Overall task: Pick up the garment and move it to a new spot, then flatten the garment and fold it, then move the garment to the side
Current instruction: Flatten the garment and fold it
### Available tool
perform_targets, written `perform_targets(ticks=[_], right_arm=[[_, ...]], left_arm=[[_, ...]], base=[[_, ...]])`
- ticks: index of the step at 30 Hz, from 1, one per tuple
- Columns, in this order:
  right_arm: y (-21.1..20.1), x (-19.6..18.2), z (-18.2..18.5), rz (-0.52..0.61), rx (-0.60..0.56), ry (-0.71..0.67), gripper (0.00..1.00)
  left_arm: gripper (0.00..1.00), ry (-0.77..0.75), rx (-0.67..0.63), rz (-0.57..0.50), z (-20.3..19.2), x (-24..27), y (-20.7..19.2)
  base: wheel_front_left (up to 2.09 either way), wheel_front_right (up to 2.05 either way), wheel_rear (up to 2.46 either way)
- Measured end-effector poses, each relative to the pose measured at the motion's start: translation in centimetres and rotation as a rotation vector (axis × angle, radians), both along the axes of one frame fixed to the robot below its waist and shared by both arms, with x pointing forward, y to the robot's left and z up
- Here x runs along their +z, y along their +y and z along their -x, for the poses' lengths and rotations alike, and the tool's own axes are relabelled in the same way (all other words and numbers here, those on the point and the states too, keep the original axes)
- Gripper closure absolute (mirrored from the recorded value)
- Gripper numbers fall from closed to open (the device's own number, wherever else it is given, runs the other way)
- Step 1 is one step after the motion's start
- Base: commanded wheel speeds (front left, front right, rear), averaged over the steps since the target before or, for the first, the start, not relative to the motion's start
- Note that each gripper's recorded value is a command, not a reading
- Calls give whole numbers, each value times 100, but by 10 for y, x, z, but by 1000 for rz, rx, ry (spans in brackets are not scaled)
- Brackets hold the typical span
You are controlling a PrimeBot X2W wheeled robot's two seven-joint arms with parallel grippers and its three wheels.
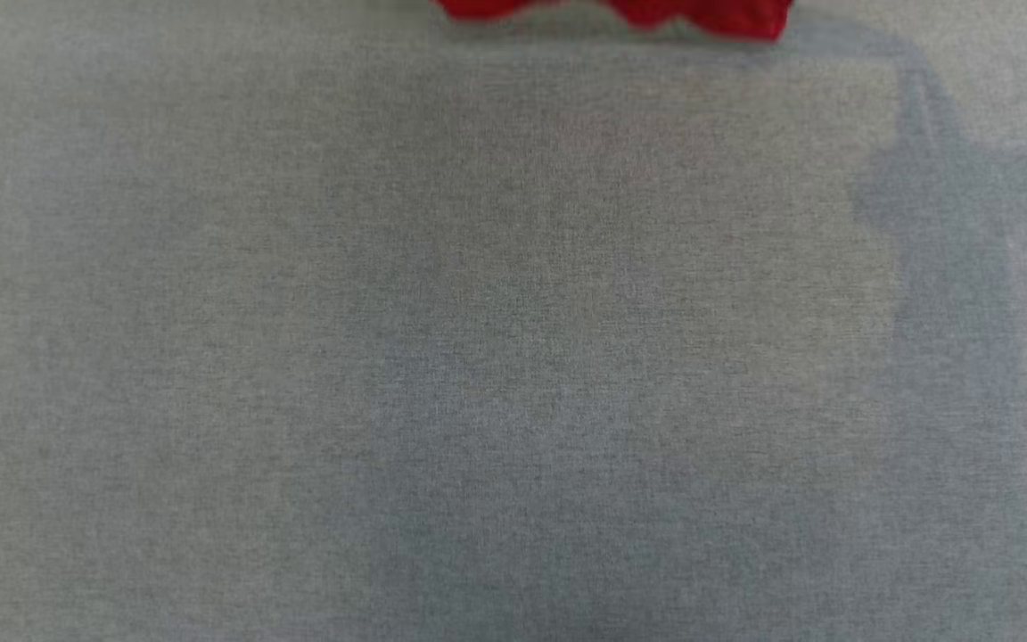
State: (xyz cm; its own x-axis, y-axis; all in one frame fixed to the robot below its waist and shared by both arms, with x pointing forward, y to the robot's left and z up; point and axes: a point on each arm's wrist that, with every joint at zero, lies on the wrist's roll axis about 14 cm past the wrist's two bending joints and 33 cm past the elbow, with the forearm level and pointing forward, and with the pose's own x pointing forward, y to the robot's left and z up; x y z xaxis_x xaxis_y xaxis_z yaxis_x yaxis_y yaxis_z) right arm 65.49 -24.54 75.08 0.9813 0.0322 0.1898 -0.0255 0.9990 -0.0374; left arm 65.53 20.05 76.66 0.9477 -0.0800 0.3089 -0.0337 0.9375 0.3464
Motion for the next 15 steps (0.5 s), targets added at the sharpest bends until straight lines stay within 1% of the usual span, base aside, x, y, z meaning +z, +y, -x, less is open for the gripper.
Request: perform_targets(ticks=[3,6,10,12,15], right_arm=[[5,1,-15,8,5,-11,100],[12,-18,-31,21,16,21,100],[21,-61,-51,33,34,96,100],[27,-89,-60,38,47,153,100],[31,-122,-69,25,61,216,100]], left_arm=[[100,-18,1,5,-15,2,-2],[100,1,-5,10,-31,-14,-6],[100,67,-6,28,-52,-57,-7],[100,112,-9,49,-62,-82,-7],[100,180,-9,78,-72,-119,-5]], base=[[0,0,0],[0,0,0],[0,0,0],[0,0,0],[0,0,0]])
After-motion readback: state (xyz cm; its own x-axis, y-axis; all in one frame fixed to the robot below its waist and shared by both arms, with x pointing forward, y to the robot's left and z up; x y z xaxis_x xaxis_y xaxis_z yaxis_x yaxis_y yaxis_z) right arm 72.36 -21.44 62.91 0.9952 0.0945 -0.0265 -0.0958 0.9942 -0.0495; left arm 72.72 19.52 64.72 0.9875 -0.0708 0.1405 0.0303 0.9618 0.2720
